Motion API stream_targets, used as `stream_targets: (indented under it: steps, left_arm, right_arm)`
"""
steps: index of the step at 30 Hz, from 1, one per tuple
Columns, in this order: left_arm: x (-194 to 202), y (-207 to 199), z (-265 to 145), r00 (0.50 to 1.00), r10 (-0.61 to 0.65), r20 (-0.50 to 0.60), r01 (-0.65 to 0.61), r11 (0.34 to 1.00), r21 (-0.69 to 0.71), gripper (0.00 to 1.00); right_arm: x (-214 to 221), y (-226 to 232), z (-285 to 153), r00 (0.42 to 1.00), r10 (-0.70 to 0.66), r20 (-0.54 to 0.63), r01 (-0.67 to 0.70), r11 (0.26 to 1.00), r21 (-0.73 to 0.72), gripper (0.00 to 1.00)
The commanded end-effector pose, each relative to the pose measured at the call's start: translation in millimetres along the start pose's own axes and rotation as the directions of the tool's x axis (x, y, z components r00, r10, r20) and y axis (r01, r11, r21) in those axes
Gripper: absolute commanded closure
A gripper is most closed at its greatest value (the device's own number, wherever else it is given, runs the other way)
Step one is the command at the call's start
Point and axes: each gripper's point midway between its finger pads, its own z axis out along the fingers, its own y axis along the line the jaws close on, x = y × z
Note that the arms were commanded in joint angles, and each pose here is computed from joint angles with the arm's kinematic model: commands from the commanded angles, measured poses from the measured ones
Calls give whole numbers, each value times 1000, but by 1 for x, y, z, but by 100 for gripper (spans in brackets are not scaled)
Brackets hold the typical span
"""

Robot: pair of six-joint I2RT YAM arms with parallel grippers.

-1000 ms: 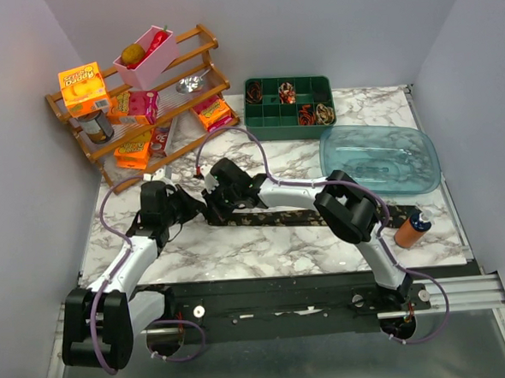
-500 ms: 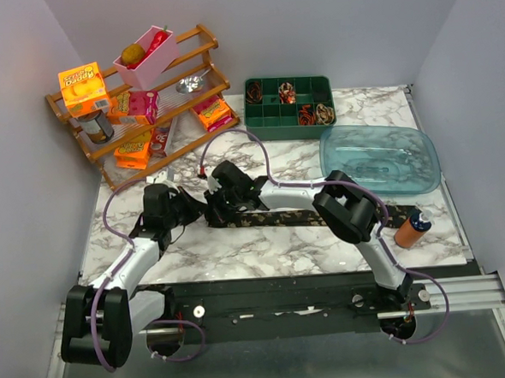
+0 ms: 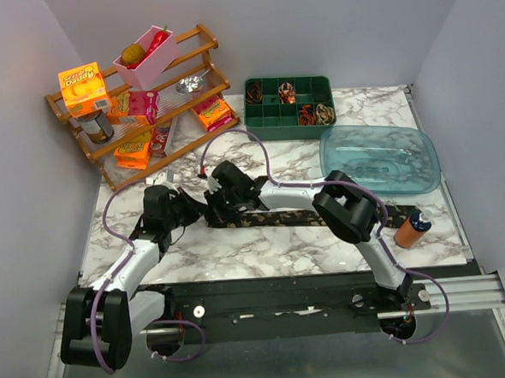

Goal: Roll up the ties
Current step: Roll the tie at the center of the board.

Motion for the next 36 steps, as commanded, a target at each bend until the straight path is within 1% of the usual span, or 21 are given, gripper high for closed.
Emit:
stream_targets:
  steps: [1, 5, 8, 10, 14, 20, 24, 29, 32, 33, 34, 36]
  left_arm:
    - [-5, -1, -4, 1000, 22, 15, -22, 999, -27, 88]
    - [-11, 7, -5, 999, 24, 37, -21, 996, -87, 88]
    - [-17, 6, -5, 998, 26, 50, -21, 995, -94, 88]
    - [-21, 6, -4, 998, 31, 57, -25, 994, -104, 89]
    - [-26, 6, -4, 997, 43, 67, -36, 993, -116, 89]
    - [-27, 3, 0, 996, 47, 70, -40, 994, -98, 89]
    - [-29, 7, 0, 996, 59, 73, -50, 992, -118, 89]
    - [-26, 5, 4, 996, 64, 59, -58, 993, -105, 89]
    - [-23, 6, 5, 997, 64, 52, -58, 993, -104, 89]
    - [-24, 7, 5, 997, 65, 53, -59, 992, -108, 89]
    - [-23, 8, 5, 997, 64, 51, -58, 992, -111, 89]
    - [-23, 9, 5, 997, 66, 52, -59, 992, -114, 89]
  right_arm:
    - [-7, -4, -14, 999, -47, 17, 46, 997, 60, 99]
    - [-32, 4, -40, 992, -95, 83, 89, 993, 79, 99]
    - [-46, 5, -56, 985, -126, 121, 113, 988, 107, 99]
    - [-47, 2, -59, 981, -153, 121, 138, 982, 125, 99]
    - [-42, -5, -58, 978, -184, 97, 168, 975, 148, 99]
    - [-22, -16, -39, 987, -161, 22, 155, 976, 154, 99]
    - [-7, -25, -30, 989, -143, -27, 146, 975, 170, 99]
    - [2, -33, -26, 990, -131, -51, 138, 972, 192, 99]
    - [1, -30, -30, 987, -153, -50, 160, 970, 181, 99]
    - [-2, -28, -34, 986, -164, -43, 169, 970, 175, 99]
    - [0, -26, -35, 980, -191, -50, 197, 968, 155, 94]
    - [-2, -22, -40, 974, -222, -43, 225, 965, 137, 90]
